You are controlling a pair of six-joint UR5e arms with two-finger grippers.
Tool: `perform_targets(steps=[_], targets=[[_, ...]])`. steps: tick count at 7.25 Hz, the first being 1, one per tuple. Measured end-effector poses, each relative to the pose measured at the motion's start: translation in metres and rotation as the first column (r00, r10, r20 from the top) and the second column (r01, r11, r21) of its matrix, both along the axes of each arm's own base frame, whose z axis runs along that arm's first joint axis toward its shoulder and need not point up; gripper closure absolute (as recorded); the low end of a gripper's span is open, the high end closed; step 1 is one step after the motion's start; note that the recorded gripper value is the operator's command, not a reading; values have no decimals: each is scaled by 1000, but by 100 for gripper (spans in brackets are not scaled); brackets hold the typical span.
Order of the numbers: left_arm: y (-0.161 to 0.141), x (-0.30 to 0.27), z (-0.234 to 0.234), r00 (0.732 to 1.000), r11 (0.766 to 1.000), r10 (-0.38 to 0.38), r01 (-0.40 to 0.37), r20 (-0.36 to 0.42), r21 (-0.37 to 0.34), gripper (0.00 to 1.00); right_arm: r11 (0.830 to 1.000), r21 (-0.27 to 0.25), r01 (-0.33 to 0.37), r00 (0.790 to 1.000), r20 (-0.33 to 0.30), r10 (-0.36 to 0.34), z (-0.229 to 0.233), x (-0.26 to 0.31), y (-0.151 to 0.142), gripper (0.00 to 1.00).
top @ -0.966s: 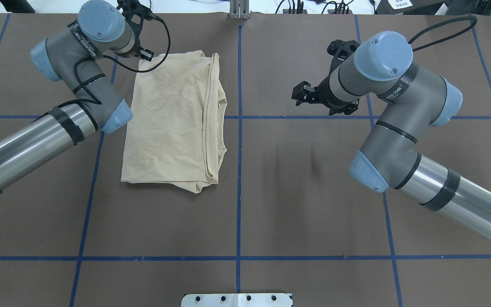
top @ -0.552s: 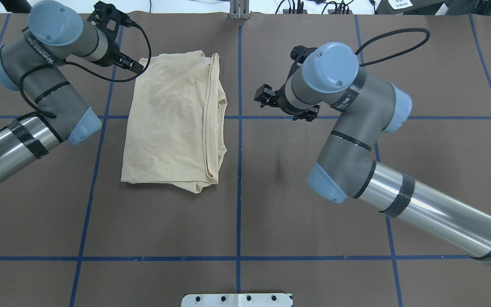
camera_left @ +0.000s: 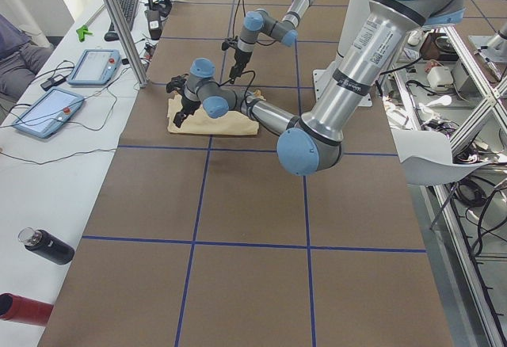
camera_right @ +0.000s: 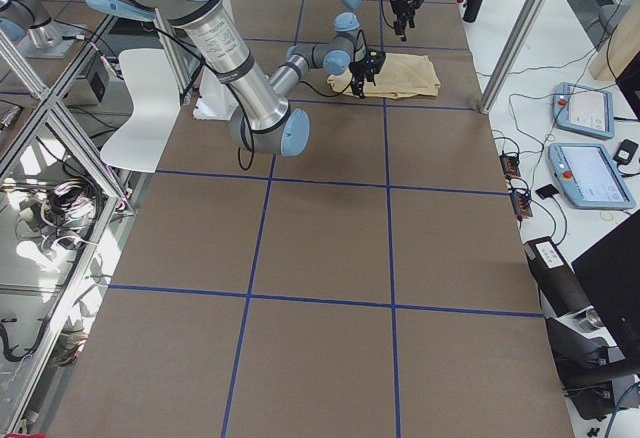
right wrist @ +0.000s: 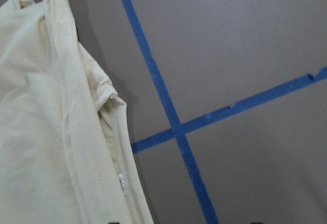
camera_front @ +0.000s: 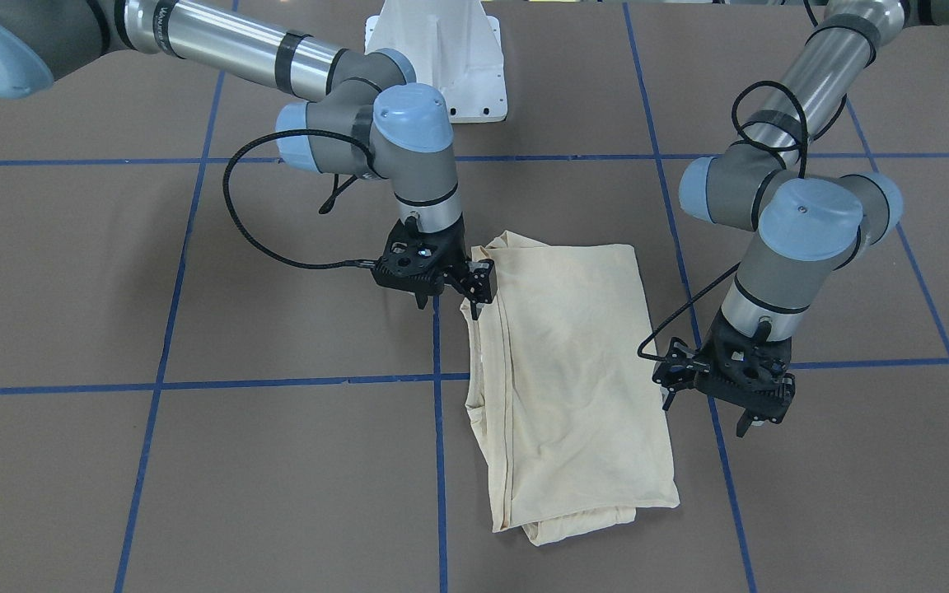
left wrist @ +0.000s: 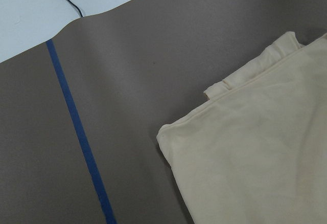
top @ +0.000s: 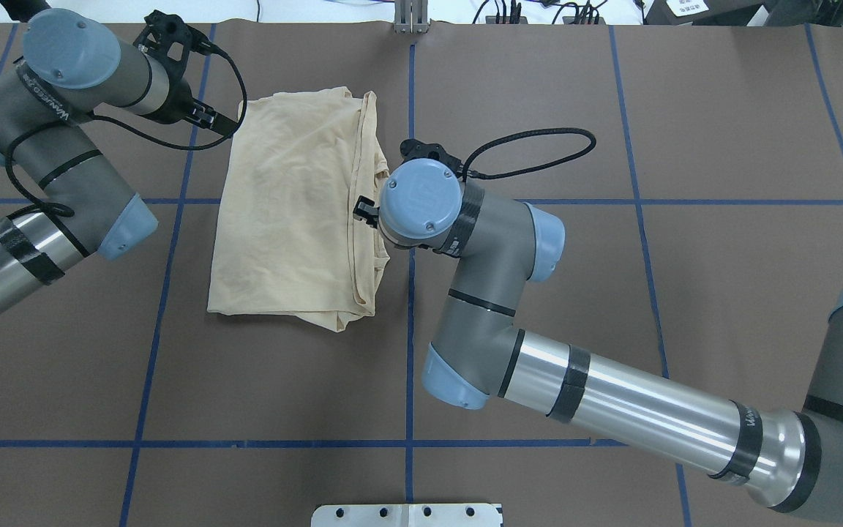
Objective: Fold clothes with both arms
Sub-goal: 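Move the right gripper to the bundle's side edge while the left gripper lifts away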
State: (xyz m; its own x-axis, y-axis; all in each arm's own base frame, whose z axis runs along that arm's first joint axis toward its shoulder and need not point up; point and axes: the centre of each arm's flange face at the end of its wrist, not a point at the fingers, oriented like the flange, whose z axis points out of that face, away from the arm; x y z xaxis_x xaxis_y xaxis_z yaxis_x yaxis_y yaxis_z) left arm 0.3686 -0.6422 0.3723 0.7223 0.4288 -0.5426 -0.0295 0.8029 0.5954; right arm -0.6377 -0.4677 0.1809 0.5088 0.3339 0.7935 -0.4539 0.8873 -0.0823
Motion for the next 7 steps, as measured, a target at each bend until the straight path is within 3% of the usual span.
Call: perform_targets(steps=[7], targets=[[1, 0, 1, 1000, 1000, -1, 1, -1, -2, 0, 1000, -1, 24, 999, -39, -24, 9, -34, 20, 61]])
